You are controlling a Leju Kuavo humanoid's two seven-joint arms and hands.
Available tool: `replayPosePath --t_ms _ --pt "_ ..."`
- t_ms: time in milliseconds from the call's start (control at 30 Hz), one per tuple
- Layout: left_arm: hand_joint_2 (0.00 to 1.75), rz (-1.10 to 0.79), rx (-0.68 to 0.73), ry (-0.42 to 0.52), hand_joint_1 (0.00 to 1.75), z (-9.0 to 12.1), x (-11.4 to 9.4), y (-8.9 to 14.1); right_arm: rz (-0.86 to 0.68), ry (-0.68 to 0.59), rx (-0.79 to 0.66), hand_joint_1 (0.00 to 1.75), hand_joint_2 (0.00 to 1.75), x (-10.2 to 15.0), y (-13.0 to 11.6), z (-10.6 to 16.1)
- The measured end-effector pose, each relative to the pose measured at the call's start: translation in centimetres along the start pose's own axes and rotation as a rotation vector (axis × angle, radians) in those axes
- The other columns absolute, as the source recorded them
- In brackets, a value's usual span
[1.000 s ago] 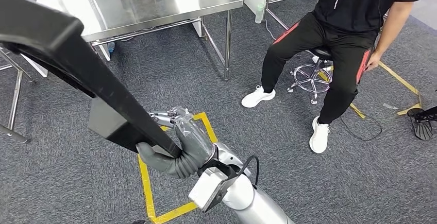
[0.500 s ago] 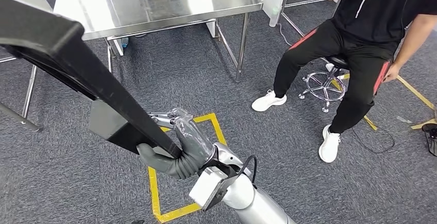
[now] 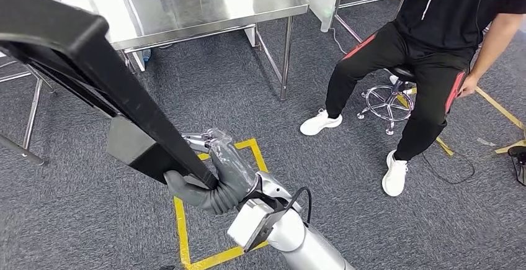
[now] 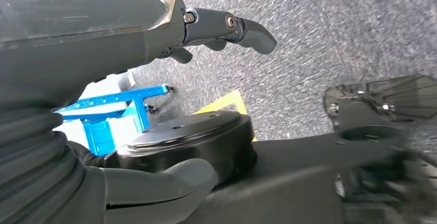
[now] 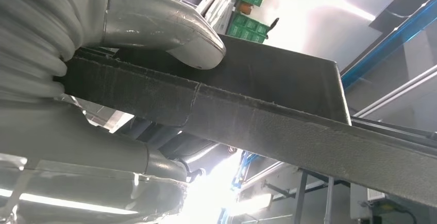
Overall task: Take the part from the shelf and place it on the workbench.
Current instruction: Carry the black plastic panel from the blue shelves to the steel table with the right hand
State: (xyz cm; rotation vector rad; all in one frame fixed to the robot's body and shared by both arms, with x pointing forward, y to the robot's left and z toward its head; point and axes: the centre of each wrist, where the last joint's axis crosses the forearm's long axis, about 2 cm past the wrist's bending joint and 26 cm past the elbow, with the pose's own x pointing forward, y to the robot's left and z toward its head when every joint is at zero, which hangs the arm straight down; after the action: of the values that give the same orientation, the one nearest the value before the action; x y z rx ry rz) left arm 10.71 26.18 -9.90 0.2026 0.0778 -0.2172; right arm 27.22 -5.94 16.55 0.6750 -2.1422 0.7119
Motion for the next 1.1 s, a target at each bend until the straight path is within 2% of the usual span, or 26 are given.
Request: replayPosePath --t_ms 1100 --pt "1.75 -0.008 0.008 -0.007 0.0 0.04 0.24 0.24 0.014 0.005 -0.004 1.75 1.75 -0.32 -0.23 -0.15"
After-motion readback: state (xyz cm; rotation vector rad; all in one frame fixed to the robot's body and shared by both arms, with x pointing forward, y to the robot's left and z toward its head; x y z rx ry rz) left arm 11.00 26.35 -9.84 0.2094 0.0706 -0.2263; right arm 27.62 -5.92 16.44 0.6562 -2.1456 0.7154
